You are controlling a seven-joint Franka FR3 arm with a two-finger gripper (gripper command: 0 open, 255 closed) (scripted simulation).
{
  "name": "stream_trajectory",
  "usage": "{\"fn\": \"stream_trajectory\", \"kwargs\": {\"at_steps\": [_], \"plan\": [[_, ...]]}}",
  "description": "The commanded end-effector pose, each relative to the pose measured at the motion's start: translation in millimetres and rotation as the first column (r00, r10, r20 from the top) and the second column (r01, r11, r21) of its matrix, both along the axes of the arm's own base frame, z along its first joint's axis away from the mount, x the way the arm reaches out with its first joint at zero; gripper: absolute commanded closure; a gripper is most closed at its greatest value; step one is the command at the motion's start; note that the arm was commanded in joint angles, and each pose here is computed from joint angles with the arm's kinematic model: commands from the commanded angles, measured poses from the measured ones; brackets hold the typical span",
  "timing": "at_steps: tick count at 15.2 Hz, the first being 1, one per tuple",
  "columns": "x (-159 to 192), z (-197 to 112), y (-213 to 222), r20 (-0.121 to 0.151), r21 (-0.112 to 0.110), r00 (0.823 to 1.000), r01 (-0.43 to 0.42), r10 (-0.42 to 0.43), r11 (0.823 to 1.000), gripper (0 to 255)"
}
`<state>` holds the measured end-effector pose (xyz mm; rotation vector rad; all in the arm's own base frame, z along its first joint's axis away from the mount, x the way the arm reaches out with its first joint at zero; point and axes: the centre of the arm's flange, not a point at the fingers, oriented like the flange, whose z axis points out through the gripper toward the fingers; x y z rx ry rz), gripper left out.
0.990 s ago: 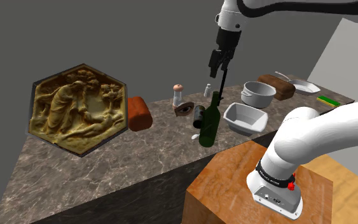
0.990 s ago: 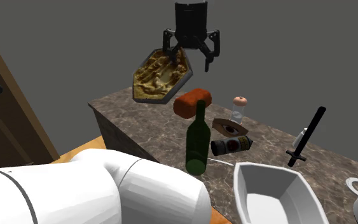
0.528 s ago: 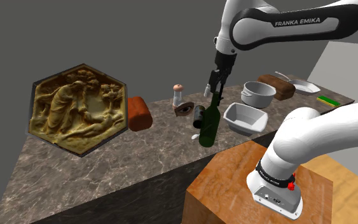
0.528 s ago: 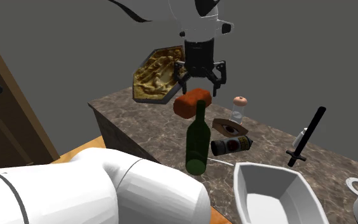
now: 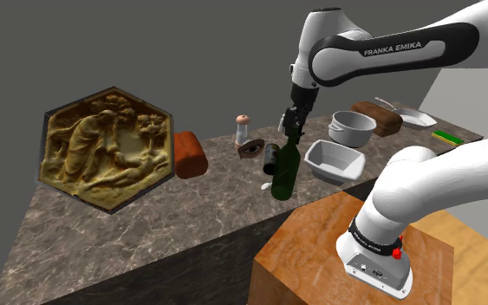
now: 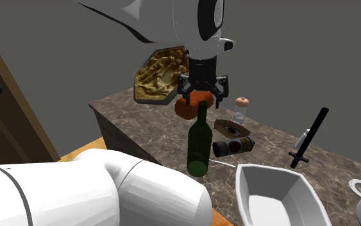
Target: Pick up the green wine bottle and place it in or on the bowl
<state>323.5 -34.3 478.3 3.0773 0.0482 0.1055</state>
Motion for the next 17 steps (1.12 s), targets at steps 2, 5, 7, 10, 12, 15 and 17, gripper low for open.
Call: {"fn": "stream_trajectory", "kwargs": {"at_steps": [2, 5, 7, 10, 12, 15, 17], "plan": [[0.2, -2.2, -0.4, 0.0, 0.0, 1.0, 0.0, 0.0, 1.0, 0], [0.2, -2.2, -0.4, 0.0, 0.0, 1.0, 0.0, 0.0, 1.0, 0], [0.1, -2.2, -0.4, 0.0, 0.0, 1.0, 0.0, 0.0, 1.0, 255], [0.1, -2.2, -0.3, 0.0, 0.0, 1.0, 0.0, 0.0, 1.0, 255], [0.0, -2.1, -0.3, 0.0, 0.0, 1.0, 0.0, 0.0, 1.0, 255], [0.0, -2.1, -0.3, 0.0, 0.0, 1.0, 0.0, 0.0, 1.0, 255], [0.1, 3.1, -0.4, 0.0, 0.0, 1.0, 0.0, 0.0, 1.0, 255]]}}
